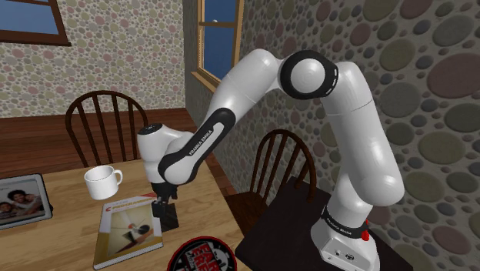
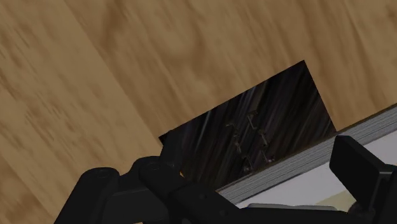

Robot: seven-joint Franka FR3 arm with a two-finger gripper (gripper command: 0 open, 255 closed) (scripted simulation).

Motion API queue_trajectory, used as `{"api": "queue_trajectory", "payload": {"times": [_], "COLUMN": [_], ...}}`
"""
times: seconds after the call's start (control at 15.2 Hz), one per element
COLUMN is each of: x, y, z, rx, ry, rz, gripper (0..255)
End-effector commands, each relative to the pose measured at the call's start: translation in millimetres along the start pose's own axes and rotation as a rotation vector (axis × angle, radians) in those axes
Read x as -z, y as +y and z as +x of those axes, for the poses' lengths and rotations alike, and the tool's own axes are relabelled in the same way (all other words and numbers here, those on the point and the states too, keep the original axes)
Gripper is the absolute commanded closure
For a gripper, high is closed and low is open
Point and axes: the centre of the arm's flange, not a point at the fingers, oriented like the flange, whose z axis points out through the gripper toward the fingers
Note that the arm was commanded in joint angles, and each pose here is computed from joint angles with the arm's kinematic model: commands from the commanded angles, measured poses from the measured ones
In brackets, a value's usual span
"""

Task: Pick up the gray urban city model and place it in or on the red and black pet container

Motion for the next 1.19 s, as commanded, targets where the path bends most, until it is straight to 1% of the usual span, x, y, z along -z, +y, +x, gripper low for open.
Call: {"api": "queue_trajectory", "payload": {"times": [0.0, 0.2, 0.73, 0.79, 1.12], "x": [-12, -31, -31, -31, -31], "y": [0, 0, 0, 0, 0], "z": [0, 0, 0, 0, 1], "rx": [0.001, 0.001, 0.001, 0.001, 0.001], "ry": [0.000, 0.000, 0.000, 0.000, 0.000], "rz": [0.000, 0.000, 0.000, 0.000, 0.000], "gripper": [0, 0, 0, 255, 255]}}
